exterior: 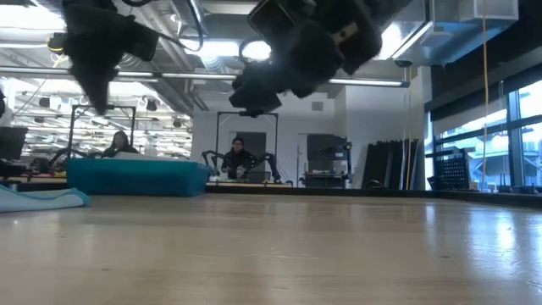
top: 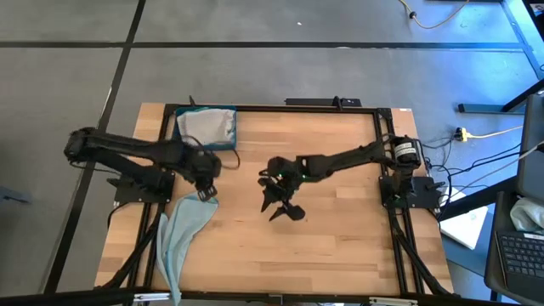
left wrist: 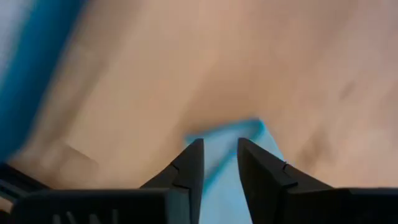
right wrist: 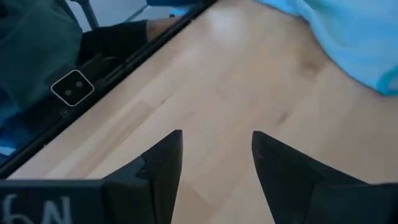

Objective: Fold microfiber towels
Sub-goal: Fold the light blue towel

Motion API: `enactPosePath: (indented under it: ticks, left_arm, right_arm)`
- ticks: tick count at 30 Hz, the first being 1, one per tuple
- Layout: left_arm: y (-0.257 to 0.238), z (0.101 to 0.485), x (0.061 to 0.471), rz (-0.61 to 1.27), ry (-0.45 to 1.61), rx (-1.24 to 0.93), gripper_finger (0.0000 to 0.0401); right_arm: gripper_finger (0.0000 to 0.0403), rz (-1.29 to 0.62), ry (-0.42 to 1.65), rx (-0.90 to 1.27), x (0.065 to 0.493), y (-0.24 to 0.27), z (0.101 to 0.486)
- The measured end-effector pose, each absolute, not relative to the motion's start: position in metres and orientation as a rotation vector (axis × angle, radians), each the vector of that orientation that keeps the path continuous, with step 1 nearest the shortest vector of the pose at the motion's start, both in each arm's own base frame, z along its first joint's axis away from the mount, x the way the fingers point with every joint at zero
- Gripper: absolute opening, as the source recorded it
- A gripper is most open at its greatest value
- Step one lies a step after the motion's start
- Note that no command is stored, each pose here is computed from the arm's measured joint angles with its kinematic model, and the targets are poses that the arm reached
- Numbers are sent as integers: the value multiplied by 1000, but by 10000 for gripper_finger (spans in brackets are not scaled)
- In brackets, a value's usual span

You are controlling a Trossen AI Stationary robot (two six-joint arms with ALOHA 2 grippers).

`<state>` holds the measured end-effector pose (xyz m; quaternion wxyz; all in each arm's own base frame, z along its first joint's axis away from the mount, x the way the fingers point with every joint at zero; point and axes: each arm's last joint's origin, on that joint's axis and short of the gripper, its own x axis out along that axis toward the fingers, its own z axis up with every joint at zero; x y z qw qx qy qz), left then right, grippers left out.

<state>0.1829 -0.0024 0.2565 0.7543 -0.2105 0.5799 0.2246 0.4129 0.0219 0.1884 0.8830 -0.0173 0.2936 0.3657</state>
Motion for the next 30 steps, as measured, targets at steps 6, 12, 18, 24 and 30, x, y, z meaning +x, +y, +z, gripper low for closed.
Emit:
enactPosePath:
  ticks: [6,12,18,24,30]
  left_arm:
    - [-36,225,209,404,1444,-462,135]
    - [-53,190,230,329,1581,-400,179]
    - [-50,179,239,260,1591,-314,198]
    - [-33,170,233,224,1605,-298,204]
    - [-29,153,230,135,1583,-396,204]
  right_arm:
    - [195,783,560,-33,398,40,159]
    - [195,793,580,-29,392,45,151]
    - [195,815,620,-10,384,55,141]
    - [184,841,633,-14,379,65,138]
    - [165,851,636,-14,378,70,138]
